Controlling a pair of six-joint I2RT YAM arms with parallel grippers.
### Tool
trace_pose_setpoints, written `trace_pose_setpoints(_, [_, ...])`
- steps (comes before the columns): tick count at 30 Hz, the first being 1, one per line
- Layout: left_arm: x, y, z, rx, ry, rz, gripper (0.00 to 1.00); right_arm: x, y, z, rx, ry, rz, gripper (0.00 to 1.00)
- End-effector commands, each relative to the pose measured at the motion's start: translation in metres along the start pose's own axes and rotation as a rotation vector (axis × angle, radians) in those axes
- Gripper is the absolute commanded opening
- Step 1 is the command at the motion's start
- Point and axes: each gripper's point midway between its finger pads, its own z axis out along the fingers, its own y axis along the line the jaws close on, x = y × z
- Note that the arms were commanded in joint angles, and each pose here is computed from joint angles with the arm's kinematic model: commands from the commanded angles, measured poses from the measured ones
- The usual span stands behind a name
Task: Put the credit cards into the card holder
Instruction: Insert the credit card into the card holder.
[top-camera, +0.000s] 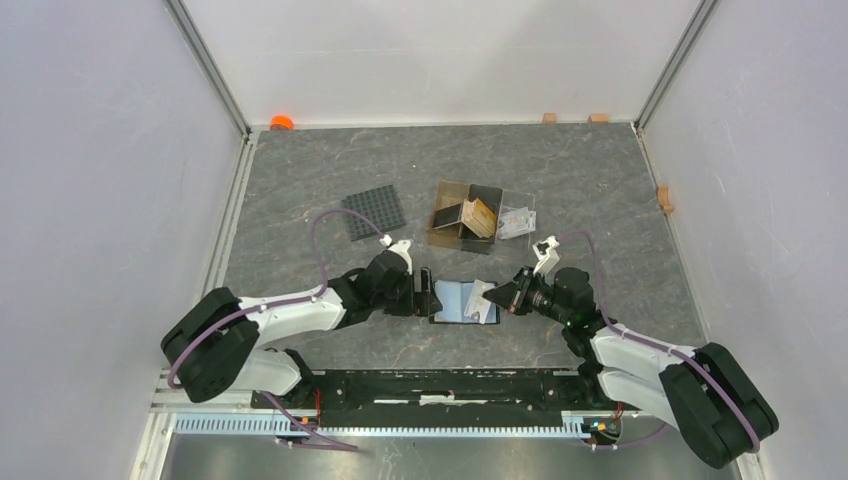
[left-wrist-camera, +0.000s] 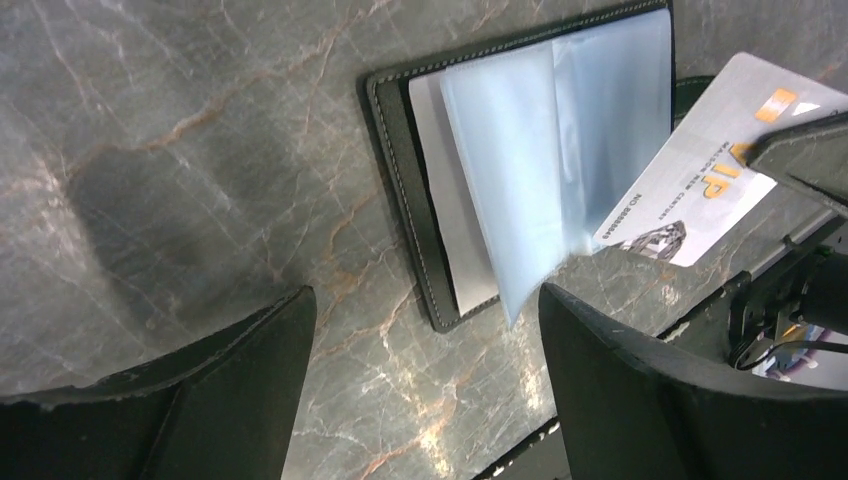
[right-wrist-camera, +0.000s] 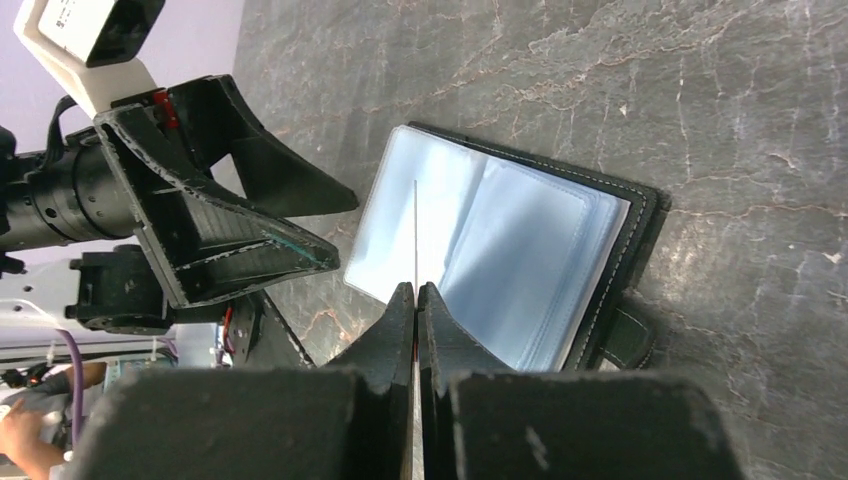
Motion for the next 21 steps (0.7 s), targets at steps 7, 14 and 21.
trace_pose_setpoints(7, [-0.012, 0.002, 0.02, -0.014, -0.006, 0.071, 0.74, -0.002, 0.007, 0.004, -0.065, -0.024, 0.033, 0.0])
trace_pose_setpoints(14, [-0.003, 0.013, 0.028, -0.052, 0.027, 0.087, 0.59, 0.003, 0.003, 0.009, -0.068, 0.001, 0.062, 0.0])
trace_pose_setpoints(21, [0.005, 0.022, 0.035, -0.082, 0.061, 0.097, 0.47, 0.01, -0.008, 0.014, -0.035, 0.018, 0.091, 0.0])
